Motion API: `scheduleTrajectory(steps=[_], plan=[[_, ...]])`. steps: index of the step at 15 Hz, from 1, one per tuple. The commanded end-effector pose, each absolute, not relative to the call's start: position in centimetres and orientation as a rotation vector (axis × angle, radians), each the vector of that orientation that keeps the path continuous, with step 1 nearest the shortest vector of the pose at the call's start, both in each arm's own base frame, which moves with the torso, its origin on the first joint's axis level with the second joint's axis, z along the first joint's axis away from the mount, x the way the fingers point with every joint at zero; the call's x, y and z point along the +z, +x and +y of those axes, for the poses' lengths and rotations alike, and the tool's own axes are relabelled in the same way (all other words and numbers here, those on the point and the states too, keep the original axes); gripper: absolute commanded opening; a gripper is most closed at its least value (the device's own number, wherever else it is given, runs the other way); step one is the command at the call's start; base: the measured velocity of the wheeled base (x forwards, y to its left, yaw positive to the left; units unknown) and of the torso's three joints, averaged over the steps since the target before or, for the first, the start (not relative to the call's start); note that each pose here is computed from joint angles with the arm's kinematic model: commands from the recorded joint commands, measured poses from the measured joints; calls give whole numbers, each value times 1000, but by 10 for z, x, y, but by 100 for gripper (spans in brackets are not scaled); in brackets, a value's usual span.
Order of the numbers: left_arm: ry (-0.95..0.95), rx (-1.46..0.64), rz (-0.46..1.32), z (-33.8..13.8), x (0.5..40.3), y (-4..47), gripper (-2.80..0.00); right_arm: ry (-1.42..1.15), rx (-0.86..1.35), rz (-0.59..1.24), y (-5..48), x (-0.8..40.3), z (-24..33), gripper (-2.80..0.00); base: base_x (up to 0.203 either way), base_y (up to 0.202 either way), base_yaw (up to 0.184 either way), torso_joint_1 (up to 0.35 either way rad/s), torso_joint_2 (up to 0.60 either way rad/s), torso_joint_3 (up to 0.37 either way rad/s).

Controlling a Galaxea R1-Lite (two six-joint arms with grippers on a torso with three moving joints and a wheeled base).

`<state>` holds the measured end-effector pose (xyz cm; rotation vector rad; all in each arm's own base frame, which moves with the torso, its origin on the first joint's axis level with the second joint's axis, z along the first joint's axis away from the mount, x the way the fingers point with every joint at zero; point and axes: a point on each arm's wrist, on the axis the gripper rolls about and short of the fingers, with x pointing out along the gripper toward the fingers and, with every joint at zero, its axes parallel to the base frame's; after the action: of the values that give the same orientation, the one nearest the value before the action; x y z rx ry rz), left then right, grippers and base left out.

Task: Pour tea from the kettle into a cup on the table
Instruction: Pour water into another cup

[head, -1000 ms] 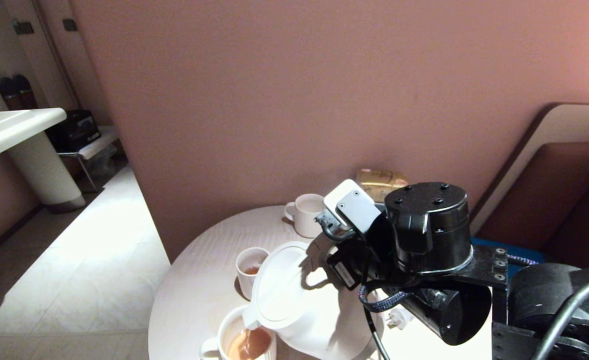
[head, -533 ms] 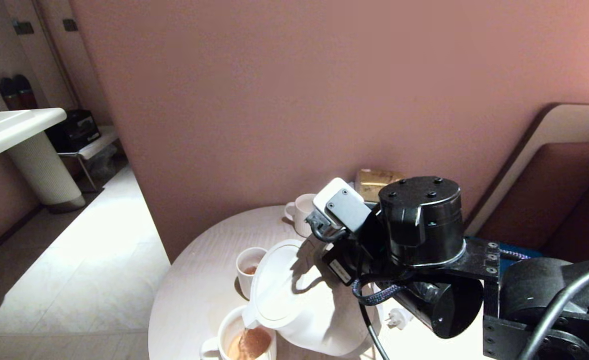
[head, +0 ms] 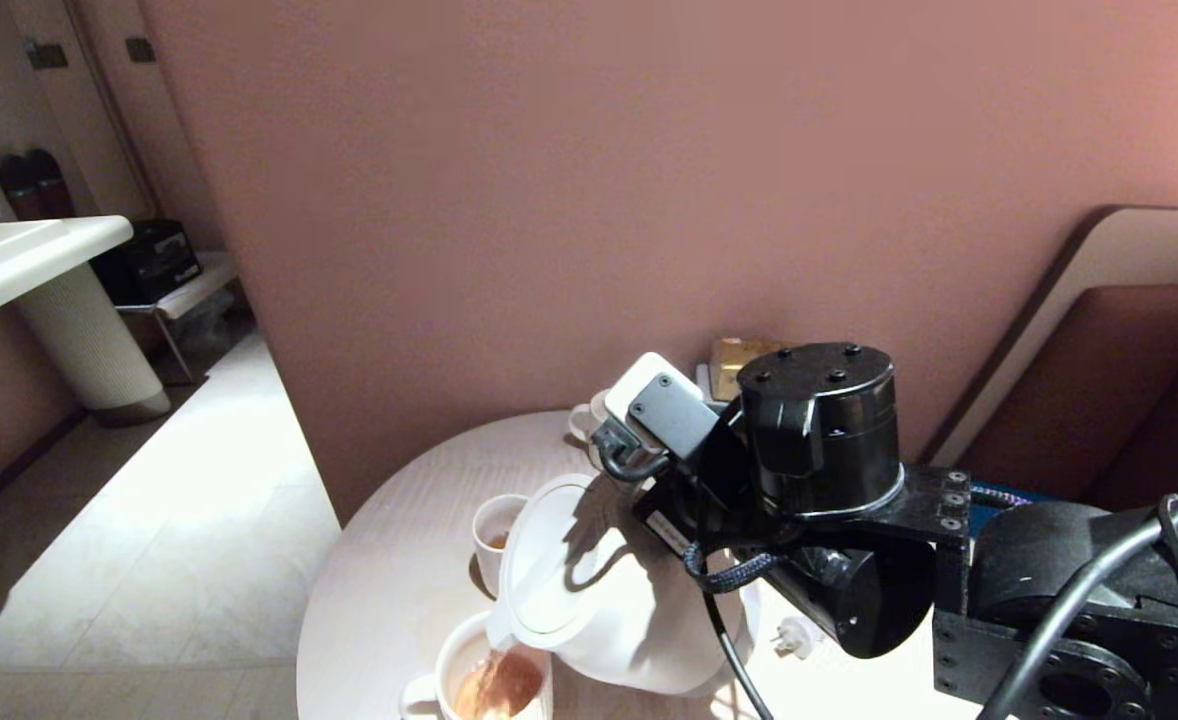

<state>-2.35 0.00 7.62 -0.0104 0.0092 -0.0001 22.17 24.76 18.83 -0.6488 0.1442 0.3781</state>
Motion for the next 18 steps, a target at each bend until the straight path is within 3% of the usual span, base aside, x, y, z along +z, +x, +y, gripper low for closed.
scheduleTrajectory(steps=[1,18], plan=[[-11,0,11,0,76,-23,-280,-657,375,143,224,187,251,-280,0,0,0,0,0,0],[-11,0,11,0,76,-23,-280,-788,326,116,236,191,251,-280,0,0,0,0,0,0]])
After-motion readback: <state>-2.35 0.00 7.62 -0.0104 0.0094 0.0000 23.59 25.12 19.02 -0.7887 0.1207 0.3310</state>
